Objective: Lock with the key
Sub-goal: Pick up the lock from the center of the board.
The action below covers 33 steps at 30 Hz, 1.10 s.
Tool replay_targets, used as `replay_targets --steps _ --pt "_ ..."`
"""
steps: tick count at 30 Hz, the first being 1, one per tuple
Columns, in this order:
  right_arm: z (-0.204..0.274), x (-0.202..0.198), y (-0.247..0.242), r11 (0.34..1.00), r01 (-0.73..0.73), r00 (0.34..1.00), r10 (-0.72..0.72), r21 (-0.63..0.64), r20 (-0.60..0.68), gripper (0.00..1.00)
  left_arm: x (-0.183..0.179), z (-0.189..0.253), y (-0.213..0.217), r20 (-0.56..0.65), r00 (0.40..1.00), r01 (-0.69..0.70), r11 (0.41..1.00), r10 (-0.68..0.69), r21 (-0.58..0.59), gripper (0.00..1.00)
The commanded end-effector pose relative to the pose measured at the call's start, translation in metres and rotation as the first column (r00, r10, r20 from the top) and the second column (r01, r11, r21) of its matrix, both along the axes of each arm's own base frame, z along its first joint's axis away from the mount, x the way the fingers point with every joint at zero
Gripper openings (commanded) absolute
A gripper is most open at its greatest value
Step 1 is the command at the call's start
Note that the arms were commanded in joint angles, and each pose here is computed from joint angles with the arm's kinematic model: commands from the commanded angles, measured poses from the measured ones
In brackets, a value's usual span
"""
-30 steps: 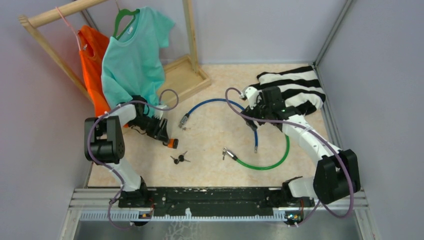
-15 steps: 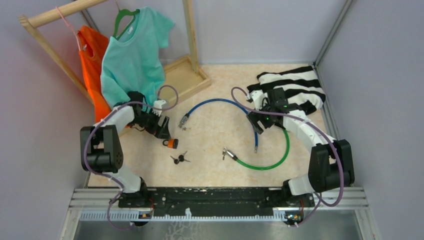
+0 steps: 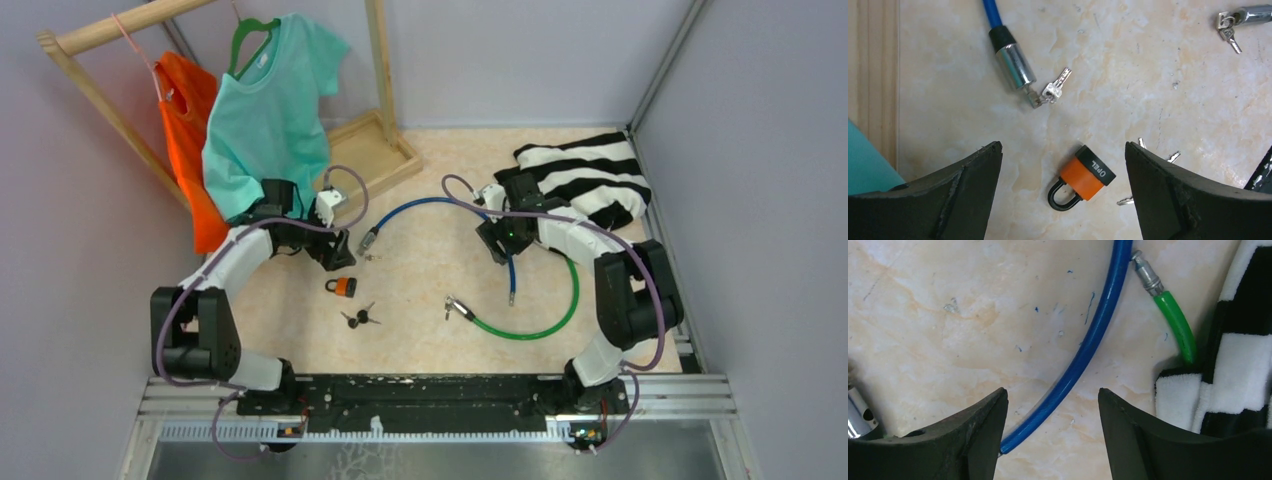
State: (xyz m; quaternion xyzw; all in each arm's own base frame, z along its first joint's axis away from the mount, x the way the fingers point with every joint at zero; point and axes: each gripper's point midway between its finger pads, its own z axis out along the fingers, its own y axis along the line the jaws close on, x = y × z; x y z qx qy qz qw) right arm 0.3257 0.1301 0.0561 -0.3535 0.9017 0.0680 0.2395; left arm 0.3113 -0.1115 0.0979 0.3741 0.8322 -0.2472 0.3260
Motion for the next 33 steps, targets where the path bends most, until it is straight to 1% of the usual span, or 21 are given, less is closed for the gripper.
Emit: replay_targets --steps 1,3,5,9,12,15,19,21,25,30,33 --pt "0.010 0.026 -0.002 0.995 0.103 0.993 -0.103 -0.010 0.057 0.65 0.008 0.017 -0.021 0.160 0.985 0.064 0.998 -0.063 -0.002 0.95" --pt "0.007 0.023 -0.005 0.993 0.113 0.993 -0.112 -0.022 0.048 0.62 0.008 0.018 -0.030 0.214 0.972 0.091 0.996 -0.093 0.020 0.95" --pt "-0.010 0.018 -0.007 0.993 0.115 0.993 -0.114 -0.038 0.009 0.61 0.008 0.017 -0.041 0.248 0.961 0.118 0.992 -0.123 0.037 0.95" --pt "-0.021 0.014 -0.008 0.992 0.116 0.993 -0.117 -0.049 -0.016 0.57 0.018 0.014 -0.054 0.272 0.954 0.116 0.991 -0.130 0.064 0.95" --pt "-0.027 0.012 -0.010 0.991 0.118 0.992 -0.120 -0.058 -0.026 0.53 0.032 0.008 -0.060 0.259 0.961 0.081 0.994 -0.098 0.076 0.92" --pt "-0.032 0.010 -0.011 0.991 0.120 0.992 -0.123 -0.067 -0.039 0.48 0.045 -0.005 -0.062 0.220 0.974 0.042 0.996 -0.059 0.082 0.90" --pt "-0.039 0.007 -0.014 0.989 0.127 0.990 -0.131 -0.073 -0.057 0.39 0.052 -0.011 -0.068 0.192 0.981 0.029 0.997 -0.041 0.067 0.88" --pt "-0.042 0.006 -0.016 0.988 0.132 0.988 -0.137 -0.075 -0.067 0.35 0.050 -0.012 -0.072 0.191 0.980 0.046 0.997 -0.056 0.057 0.88" --pt "-0.042 0.009 -0.018 0.987 0.146 0.986 -0.150 -0.062 -0.076 0.21 0.038 -0.013 -0.079 0.193 0.976 0.093 0.994 -0.102 0.052 0.89" --pt "-0.030 0.018 -0.023 0.985 0.169 0.984 -0.171 -0.041 -0.053 0.00 0.003 -0.011 -0.091 0.202 0.949 0.239 0.970 -0.241 0.038 0.91" --pt "-0.016 0.023 -0.028 0.983 0.185 0.982 -0.185 -0.016 -0.032 0.00 -0.008 -0.009 -0.093 0.231 0.931 0.279 0.959 -0.284 0.054 0.91"
